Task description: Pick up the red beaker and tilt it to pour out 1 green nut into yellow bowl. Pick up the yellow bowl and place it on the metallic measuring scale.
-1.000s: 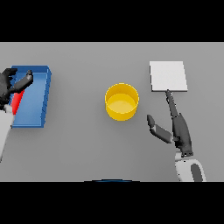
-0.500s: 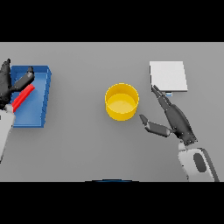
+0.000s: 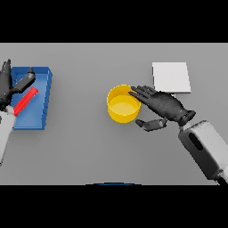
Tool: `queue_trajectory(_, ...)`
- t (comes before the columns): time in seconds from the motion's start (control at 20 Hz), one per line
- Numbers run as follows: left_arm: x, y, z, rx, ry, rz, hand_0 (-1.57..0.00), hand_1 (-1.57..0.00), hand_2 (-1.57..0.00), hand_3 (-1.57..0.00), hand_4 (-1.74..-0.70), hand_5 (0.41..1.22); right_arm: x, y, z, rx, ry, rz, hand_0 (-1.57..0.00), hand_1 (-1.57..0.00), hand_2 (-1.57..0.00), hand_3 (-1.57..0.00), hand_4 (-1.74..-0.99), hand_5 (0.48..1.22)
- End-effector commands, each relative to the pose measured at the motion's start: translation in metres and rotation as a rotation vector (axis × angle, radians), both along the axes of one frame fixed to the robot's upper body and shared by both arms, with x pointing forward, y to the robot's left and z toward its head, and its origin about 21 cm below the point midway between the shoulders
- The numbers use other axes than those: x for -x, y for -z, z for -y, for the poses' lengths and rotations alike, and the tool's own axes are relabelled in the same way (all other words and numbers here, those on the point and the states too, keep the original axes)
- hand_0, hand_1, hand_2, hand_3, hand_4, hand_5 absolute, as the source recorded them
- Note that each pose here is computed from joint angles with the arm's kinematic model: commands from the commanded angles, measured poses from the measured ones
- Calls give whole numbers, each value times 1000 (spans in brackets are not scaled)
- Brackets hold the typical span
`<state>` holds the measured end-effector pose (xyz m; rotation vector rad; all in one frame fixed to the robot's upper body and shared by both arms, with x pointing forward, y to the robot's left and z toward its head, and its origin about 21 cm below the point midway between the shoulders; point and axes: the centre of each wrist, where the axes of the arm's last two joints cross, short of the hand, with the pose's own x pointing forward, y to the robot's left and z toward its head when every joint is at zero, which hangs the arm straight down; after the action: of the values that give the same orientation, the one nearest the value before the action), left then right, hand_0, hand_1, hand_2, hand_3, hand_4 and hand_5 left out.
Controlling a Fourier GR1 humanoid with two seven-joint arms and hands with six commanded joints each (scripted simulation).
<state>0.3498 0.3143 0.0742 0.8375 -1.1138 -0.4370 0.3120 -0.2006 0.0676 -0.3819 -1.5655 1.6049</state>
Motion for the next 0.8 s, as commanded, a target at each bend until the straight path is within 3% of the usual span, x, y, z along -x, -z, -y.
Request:
queue_trajectory(0.0, 0, 1, 2, 0, 2, -6, -3, -2, -2, -2, -741, 699, -3, -3, -4, 53, -46, 8, 1, 1, 1, 1, -1226, 692)
queue_trajectory(0.2, 3, -1, -3, -6, -1, -1, 0, 0, 0, 0, -745, 704, -15, 0, -24, 226, -129, 18, 1, 1, 1, 1, -1215, 711)
queue_trajectory(0.5, 6, 3, -8, 0, -2, -12, 1, 1, 1, 1, -741, 698, -30, 7, -50, 326, -213, -53, 1, 1, 1, 1, -1231, 725)
queue_trajectory(0.75, 7, 0, -8, -2, -2, 5, 1, 1, 1, 1, -744, 698, -38, 9, -68, 411, -239, -55, 1, 1, 1, 1, -1257, 733)
